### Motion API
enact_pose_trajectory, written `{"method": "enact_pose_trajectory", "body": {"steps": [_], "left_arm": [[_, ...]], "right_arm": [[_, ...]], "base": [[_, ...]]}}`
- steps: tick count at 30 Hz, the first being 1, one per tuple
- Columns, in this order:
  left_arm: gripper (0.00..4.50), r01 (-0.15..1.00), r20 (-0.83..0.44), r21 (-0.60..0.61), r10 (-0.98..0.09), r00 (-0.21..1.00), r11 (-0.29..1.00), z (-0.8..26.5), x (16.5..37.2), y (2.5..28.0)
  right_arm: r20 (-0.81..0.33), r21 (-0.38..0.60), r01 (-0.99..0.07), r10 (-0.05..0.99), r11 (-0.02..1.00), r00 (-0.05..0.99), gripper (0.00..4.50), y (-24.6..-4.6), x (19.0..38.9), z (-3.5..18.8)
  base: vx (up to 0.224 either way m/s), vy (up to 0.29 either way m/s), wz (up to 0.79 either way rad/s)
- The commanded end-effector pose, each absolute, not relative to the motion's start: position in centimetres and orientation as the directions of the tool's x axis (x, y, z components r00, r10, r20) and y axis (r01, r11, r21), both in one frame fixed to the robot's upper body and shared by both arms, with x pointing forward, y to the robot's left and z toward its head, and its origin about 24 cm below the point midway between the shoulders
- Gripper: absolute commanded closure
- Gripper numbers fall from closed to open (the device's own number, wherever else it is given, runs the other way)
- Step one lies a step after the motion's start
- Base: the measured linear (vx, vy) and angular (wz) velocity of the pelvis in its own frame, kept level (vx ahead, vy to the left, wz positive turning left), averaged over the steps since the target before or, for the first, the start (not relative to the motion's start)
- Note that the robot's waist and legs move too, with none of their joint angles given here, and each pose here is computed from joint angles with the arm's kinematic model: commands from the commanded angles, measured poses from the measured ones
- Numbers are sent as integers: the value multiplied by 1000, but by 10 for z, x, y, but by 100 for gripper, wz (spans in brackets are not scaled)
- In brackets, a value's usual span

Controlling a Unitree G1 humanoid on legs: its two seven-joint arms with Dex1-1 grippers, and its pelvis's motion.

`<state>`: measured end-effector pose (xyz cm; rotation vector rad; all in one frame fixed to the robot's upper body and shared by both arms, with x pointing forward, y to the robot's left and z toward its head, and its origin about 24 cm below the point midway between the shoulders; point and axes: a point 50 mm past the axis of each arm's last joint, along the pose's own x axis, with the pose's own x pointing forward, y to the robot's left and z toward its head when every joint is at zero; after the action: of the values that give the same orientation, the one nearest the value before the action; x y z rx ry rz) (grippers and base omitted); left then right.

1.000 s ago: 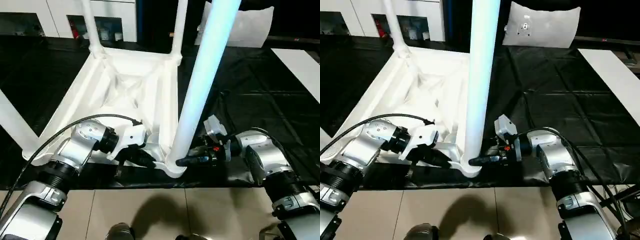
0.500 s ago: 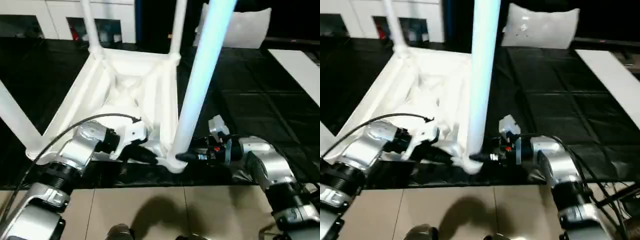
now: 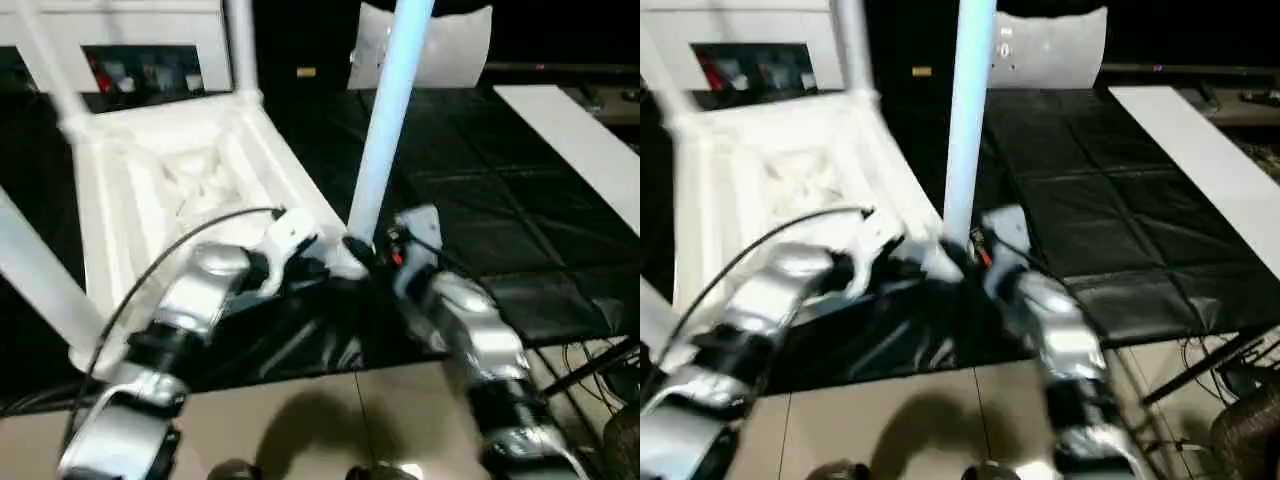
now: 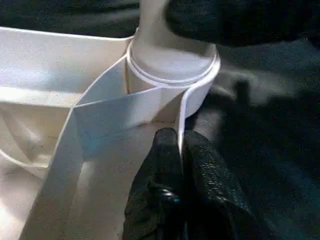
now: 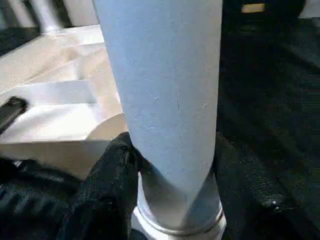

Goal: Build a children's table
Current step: Rotate leg to tighten

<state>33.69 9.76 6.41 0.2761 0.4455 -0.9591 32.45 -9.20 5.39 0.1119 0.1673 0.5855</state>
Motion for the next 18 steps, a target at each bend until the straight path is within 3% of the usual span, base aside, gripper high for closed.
{"method": "enact_pose_trajectory", "body": {"steps": [1,3,4,6,8,10,12,18], "left_arm": [[450,819,-358,52,-755,549,571,84,343,57],[450,827,-353,69,-762,543,558,85,343,56],[450,839,-355,74,-772,527,539,85,341,57],[450,868,-363,97,-795,486,487,85,339,63],[450,874,-367,103,-798,477,475,85,338,65],[450,909,-411,141,-812,415,392,81,335,78],[450,917,-422,153,-815,398,368,80,334,81],[450,959,-493,238,-832,255,153,76,329,102]], "right_arm": [[-171,195,-642,670,742,722,261,-21,314,50],[-182,190,-595,624,781,760,261,-20,319,51],[-180,193,-575,604,795,776,205,-24,320,51],[-170,195,-552,582,811,795,191,-36,322,50],[-169,192,-543,572,818,802,172,-40,322,50],[-131,134,-570,584,811,801,163,-61,319,50],[-125,115,-578,589,808,799,137,-66,317,50],[-86,138,-683,695,718,714,94,-116,284,51]], "base": [[0,0,0],[0,0,0],[0,0,0],[0,0,0],[0,0,0],[0,0,0],[0,0,0],[0,0,0]]}}
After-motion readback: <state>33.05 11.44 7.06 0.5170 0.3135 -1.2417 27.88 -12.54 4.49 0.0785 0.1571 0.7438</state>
